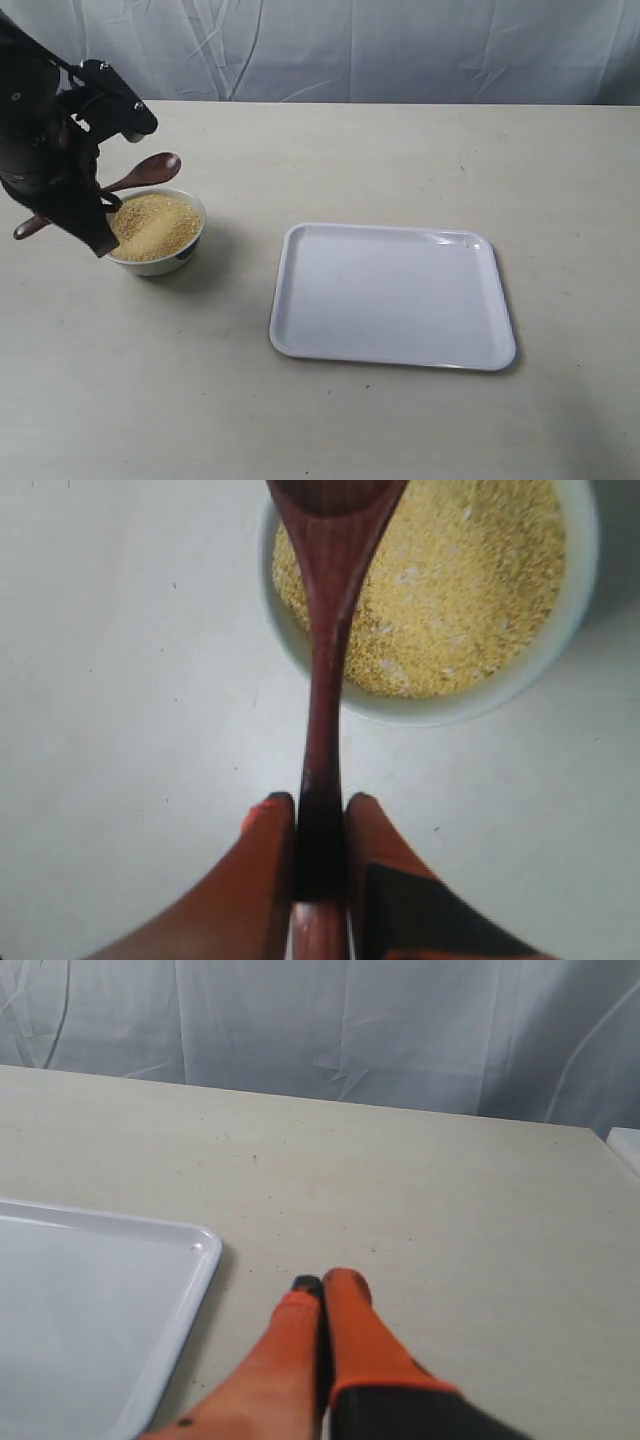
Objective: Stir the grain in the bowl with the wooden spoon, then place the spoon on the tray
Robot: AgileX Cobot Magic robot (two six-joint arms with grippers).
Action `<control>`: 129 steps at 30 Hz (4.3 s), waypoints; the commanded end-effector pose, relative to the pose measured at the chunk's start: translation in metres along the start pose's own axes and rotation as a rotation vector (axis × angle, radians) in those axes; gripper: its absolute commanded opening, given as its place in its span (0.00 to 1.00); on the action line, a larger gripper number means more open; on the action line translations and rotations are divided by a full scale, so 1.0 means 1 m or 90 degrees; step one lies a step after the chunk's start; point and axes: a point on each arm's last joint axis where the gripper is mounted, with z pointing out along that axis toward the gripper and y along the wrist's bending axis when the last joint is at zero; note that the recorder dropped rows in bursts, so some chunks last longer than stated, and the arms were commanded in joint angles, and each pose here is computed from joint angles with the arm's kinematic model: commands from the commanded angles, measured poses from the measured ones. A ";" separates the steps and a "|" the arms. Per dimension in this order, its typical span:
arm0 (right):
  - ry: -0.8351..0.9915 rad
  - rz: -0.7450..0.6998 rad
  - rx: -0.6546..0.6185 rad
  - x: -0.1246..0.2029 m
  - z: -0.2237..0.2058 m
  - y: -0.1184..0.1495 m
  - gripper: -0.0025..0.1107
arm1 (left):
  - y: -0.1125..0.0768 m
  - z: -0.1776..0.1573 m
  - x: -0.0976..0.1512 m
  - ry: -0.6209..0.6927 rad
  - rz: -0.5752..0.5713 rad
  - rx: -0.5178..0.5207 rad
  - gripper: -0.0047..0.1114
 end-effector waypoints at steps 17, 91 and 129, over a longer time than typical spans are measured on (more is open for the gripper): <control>-0.010 0.000 0.004 -0.001 0.000 0.000 0.02 | -0.009 0.064 -0.002 0.027 0.035 0.051 0.17; -0.010 0.000 0.004 -0.001 0.000 0.000 0.02 | -0.060 0.063 0.115 -0.359 -1.315 0.272 0.57; -0.010 0.000 0.004 -0.001 0.000 0.000 0.02 | -0.039 0.088 0.098 -0.360 -1.324 0.110 0.57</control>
